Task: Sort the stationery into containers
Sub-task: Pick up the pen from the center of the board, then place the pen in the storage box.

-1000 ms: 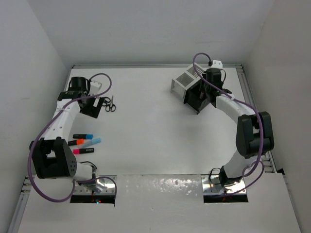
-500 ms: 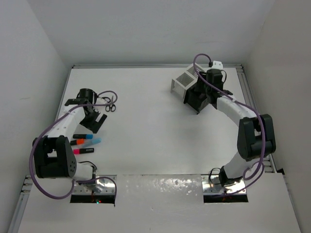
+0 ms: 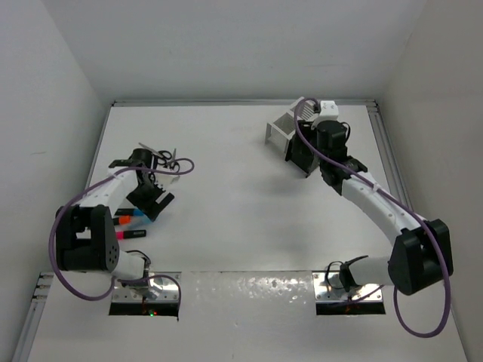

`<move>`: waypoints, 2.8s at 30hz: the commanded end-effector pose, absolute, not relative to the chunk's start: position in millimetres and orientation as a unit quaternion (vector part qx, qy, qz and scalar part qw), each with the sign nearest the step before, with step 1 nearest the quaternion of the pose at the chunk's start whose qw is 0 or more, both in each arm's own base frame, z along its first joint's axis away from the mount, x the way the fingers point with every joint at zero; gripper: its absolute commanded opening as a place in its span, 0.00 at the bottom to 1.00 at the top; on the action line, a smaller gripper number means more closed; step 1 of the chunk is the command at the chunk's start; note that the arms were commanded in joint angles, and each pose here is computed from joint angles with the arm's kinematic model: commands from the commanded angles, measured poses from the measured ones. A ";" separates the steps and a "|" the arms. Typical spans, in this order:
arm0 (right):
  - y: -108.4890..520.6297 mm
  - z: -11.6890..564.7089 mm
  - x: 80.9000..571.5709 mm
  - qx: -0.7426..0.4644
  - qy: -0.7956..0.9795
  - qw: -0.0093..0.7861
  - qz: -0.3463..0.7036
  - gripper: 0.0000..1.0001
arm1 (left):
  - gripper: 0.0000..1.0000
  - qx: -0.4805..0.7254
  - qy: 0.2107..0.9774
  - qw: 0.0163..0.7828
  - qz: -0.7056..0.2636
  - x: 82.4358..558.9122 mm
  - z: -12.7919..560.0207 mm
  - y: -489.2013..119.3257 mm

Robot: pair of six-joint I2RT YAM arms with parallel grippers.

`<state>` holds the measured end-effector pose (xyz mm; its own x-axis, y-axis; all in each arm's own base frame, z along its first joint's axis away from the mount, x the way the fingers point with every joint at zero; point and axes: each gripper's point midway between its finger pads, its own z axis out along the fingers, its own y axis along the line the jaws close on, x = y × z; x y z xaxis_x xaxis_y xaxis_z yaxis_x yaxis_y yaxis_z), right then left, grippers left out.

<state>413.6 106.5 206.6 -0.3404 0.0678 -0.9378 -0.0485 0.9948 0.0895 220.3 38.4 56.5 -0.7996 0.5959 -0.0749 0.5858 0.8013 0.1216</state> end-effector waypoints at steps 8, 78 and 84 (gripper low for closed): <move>115.1 189.0 377.5 -0.003 0.823 0.564 0.072 0.67 | 0.67 0.343 0.937 0.038 0.059 241.0 9.5 33.9; 422.4 285.8 376.6 -0.158 0.675 0.599 0.402 0.69 | 0.00 0.178 0.846 0.471 -0.177 393.2 300.2 -153.8; 426.8 271.7 391.2 -0.139 0.688 0.598 0.388 0.65 | 0.00 0.184 0.841 0.468 -0.201 387.9 305.0 -164.3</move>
